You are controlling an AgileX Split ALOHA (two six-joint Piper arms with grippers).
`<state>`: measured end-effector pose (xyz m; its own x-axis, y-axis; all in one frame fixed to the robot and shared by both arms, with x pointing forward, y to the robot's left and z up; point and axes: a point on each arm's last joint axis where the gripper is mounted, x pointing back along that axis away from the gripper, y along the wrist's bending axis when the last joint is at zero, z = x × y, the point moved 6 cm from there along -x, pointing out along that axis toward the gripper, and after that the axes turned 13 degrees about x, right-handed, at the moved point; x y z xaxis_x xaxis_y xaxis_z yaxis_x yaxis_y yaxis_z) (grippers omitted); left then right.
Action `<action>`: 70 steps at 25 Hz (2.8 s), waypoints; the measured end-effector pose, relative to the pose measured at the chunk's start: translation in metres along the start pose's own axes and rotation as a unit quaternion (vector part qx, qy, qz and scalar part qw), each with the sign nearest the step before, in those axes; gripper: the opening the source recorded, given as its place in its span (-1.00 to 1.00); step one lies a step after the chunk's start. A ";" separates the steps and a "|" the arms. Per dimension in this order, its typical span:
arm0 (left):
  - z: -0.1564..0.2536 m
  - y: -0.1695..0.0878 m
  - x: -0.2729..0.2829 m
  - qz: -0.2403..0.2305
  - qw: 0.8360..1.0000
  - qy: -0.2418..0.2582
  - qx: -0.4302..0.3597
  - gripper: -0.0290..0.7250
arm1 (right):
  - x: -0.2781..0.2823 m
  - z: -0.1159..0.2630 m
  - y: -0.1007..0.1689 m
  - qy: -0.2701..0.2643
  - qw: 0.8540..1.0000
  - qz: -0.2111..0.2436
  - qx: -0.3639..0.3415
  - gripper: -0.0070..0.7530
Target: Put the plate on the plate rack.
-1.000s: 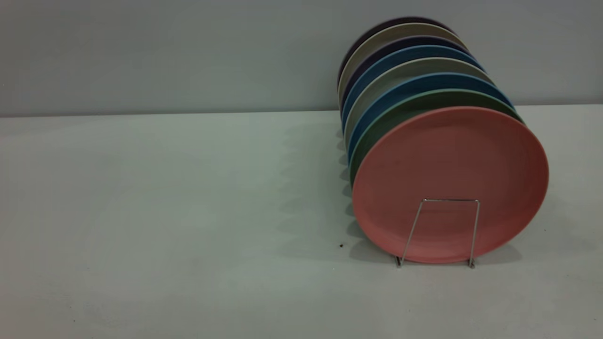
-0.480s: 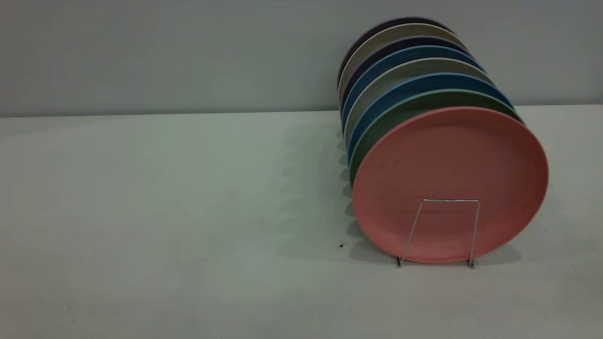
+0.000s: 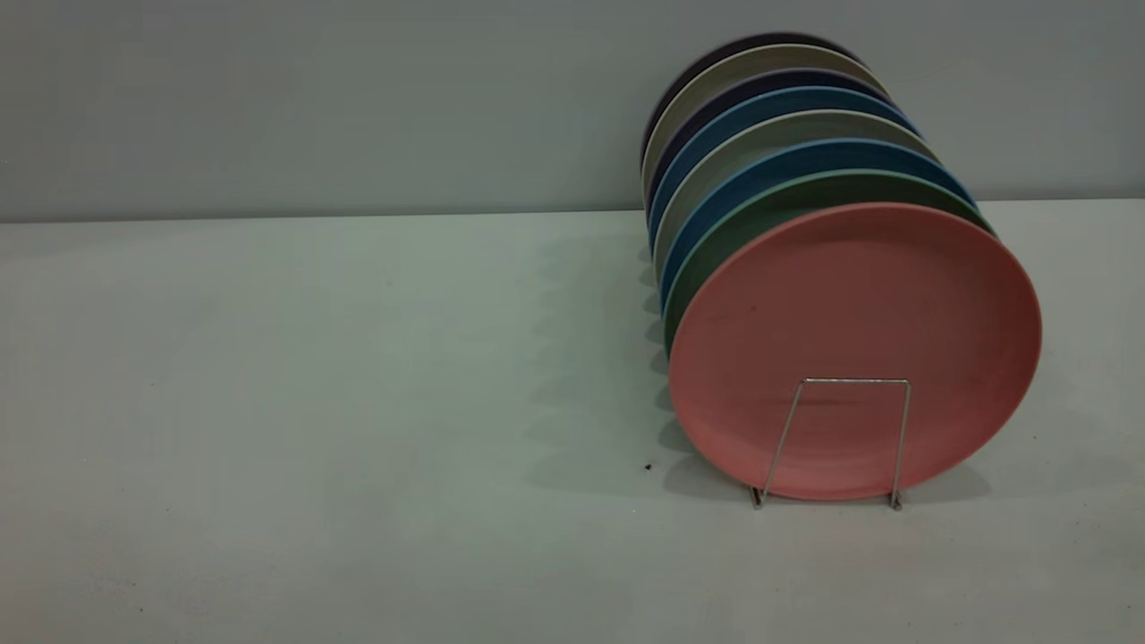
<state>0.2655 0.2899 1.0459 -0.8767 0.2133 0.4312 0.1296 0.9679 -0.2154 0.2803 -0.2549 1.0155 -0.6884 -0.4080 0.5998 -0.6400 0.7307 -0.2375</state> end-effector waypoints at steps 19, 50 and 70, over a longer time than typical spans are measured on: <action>0.013 0.010 -0.023 -0.018 0.999 0.015 -0.043 0.21 | -0.003 0.011 0.001 0.006 1.000 0.010 0.029 -0.26; 0.022 0.012 -0.026 -0.022 0.998 0.039 -0.041 0.21 | -0.003 0.011 0.001 0.006 1.000 0.010 0.028 -0.34; 0.020 0.022 -0.024 -0.135 0.991 0.017 0.021 0.21 | 0.005 0.016 -0.009 0.013 0.987 0.150 -0.054 -0.34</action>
<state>0.2804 0.3037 1.0127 -0.8604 -0.0470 0.5074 -0.1268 0.9842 -0.1237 0.2775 -0.2723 1.0083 -0.8316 -0.1518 0.5342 -0.3677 0.8713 -0.3249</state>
